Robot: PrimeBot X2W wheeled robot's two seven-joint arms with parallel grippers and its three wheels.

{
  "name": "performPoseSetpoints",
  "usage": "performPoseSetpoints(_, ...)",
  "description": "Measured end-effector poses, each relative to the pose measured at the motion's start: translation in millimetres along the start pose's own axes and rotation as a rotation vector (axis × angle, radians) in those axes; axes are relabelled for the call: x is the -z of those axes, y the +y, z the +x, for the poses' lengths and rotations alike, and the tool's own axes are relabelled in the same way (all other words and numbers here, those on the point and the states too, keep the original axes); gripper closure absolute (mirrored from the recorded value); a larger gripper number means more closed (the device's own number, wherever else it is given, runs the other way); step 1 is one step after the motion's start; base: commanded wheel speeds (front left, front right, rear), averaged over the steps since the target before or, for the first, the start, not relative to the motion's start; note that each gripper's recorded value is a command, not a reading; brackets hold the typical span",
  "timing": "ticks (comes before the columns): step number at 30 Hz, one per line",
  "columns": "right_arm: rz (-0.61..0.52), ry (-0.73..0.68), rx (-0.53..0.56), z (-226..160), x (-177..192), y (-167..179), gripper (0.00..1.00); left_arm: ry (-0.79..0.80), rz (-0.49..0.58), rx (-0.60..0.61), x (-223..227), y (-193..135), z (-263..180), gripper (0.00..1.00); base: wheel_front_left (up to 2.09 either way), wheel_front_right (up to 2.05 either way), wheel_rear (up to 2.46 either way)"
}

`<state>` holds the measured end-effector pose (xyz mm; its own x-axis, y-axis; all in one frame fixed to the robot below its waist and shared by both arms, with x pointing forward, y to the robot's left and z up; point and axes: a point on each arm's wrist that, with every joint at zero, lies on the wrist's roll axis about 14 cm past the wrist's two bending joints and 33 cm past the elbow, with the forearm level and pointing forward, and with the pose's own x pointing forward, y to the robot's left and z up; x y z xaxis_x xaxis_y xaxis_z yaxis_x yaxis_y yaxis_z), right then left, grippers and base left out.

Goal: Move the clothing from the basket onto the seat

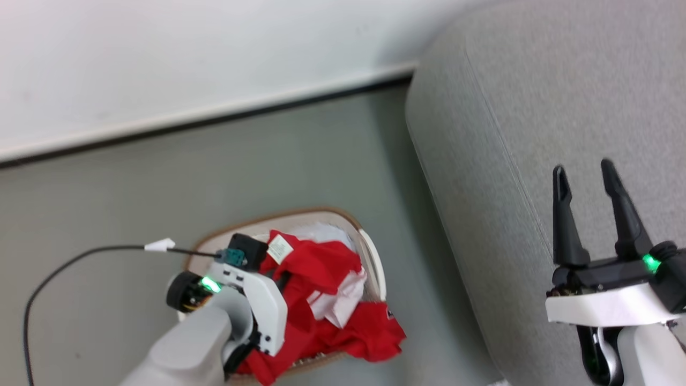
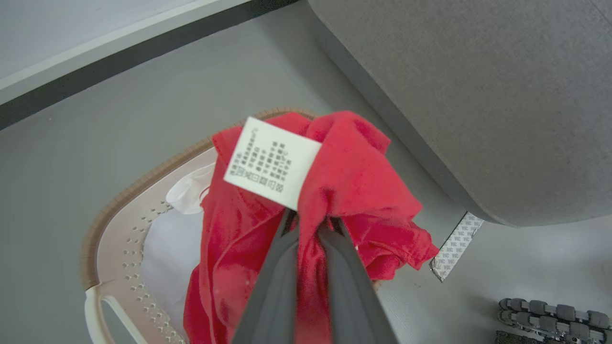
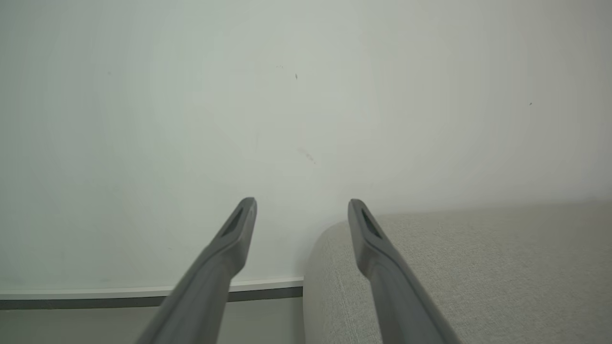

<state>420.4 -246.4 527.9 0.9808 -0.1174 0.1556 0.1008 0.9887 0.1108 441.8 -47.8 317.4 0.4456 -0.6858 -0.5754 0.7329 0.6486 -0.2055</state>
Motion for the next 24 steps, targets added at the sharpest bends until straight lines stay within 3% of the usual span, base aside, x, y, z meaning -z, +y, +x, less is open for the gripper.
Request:
performPoseSetpoints(14,0.056,-0.086,-0.118,-25.2,-38.3,37.0,0.00,-0.467,-0.013,-0.106,-123.4,-9.7,-93.9,1.00,0.00,0.00,0.00)
performPoseSetpoints(24,0.103,-0.108,-0.175,-40.9,-48.4,57.8,0.00,-0.784,0.052,-0.131,-214.0,-30.7,-173.6,1.00,0.00,0.00,0.00)
